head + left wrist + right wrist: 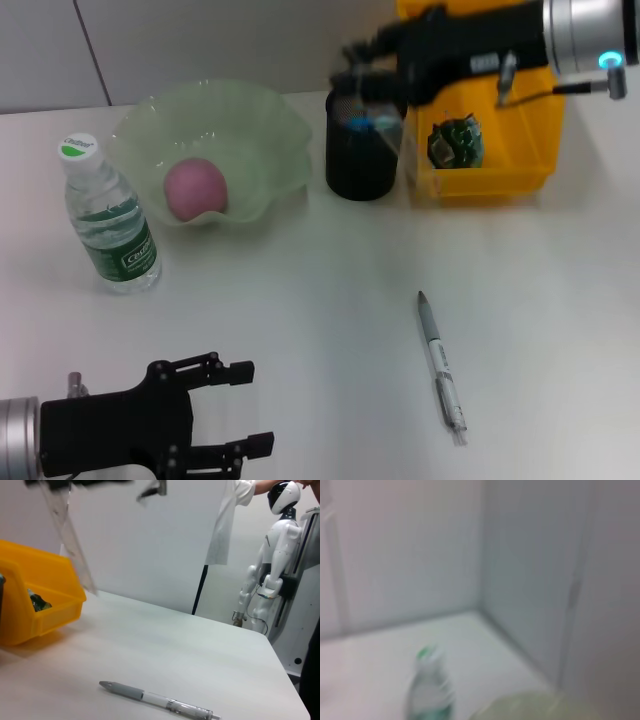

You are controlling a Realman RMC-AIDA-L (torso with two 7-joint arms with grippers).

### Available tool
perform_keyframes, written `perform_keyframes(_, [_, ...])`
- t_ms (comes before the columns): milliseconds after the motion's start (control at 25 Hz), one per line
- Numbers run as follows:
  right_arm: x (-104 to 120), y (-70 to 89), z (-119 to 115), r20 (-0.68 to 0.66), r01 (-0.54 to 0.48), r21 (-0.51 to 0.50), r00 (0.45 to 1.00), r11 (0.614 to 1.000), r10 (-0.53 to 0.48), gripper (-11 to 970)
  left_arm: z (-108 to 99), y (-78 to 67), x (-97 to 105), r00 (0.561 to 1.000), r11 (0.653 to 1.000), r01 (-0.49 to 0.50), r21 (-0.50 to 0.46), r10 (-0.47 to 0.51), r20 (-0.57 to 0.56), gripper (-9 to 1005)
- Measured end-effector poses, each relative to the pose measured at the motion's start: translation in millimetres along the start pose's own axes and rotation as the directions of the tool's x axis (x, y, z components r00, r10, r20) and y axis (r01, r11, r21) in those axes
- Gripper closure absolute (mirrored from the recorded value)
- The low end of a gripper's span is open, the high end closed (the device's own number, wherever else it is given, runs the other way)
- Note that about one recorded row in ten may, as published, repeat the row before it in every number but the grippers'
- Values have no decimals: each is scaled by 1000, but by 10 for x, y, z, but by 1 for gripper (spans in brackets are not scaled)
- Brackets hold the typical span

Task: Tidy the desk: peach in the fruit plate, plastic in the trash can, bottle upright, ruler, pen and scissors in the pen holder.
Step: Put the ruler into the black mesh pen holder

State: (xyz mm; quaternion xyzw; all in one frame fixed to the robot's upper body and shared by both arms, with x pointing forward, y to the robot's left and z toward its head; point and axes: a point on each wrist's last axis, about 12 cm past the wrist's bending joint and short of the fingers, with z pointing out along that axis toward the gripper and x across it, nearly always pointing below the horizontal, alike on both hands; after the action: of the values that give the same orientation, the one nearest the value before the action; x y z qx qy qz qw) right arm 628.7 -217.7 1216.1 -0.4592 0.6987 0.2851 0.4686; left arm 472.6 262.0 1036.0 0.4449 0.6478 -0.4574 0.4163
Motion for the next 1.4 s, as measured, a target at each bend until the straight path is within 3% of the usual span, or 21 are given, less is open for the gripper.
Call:
perform_keyframes(160, [-44, -115, 6, 127, -60, 111, 991, 992, 46, 545, 4, -2, -1, 1000, 1000, -9, 6, 9, -3, 204])
perform_keyframes(440, [-59, -194, 161, 237, -102, 181, 970, 978, 57, 534, -4, -2, -1, 1000, 1000, -7, 8, 7, -6, 205])
perform_keyframes(960, [101, -277, 455, 247, -121, 332, 968, 935, 38, 512, 12, 14, -24, 1000, 1000, -3, 14, 3, -4, 208])
perform_keyframes(1400, [226, -302, 608, 263, -117, 380, 965, 918, 14, 494, 6, 26, -36, 1000, 1000, 25, 11, -25, -5, 211])
